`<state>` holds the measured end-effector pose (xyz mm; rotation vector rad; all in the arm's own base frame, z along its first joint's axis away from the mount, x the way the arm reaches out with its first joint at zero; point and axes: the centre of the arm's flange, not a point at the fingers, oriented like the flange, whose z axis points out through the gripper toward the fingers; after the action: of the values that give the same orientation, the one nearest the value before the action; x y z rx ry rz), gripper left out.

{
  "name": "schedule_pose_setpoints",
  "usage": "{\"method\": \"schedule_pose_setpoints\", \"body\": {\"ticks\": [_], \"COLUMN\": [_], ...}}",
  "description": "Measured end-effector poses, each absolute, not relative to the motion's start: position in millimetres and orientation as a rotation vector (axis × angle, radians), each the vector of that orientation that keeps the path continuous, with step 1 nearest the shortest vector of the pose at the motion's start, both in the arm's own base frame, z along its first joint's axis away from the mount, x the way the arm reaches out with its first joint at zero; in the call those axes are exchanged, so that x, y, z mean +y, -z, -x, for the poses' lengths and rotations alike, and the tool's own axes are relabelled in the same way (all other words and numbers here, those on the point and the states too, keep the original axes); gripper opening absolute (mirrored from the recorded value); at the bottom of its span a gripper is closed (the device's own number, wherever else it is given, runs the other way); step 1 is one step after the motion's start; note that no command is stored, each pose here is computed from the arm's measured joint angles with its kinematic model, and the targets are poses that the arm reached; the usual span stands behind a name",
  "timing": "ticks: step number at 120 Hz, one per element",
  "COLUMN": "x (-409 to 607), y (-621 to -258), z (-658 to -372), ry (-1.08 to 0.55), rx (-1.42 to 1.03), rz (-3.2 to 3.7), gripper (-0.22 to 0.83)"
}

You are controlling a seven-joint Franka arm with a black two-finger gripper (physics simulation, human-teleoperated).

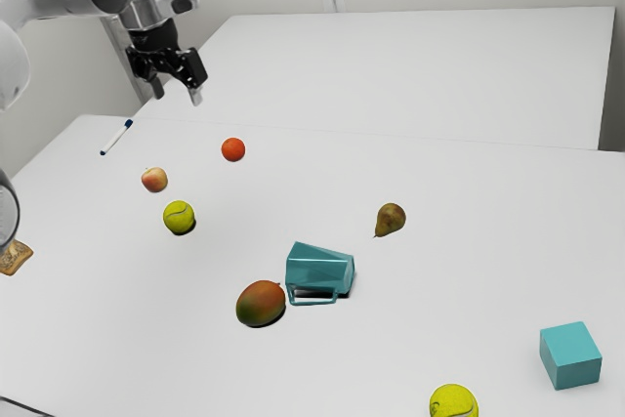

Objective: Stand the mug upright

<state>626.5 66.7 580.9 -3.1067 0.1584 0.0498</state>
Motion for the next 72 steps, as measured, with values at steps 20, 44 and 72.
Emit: {"method": "schedule_pose_setpoints", "body": {"ticks": [20, 44, 72], "x": [67.1, 35.9, 91.5], "y": [-574.3, -553.8, -456.3], "z": [-631.5, -602.5, -519.2], "ry": [-0.051, -0.116, -0.089], "rx": [0.151, 0.181, -0.245], "rz": [3.107, 3.154, 3.516], "gripper": [0.62, 0.61, 0.62]}}
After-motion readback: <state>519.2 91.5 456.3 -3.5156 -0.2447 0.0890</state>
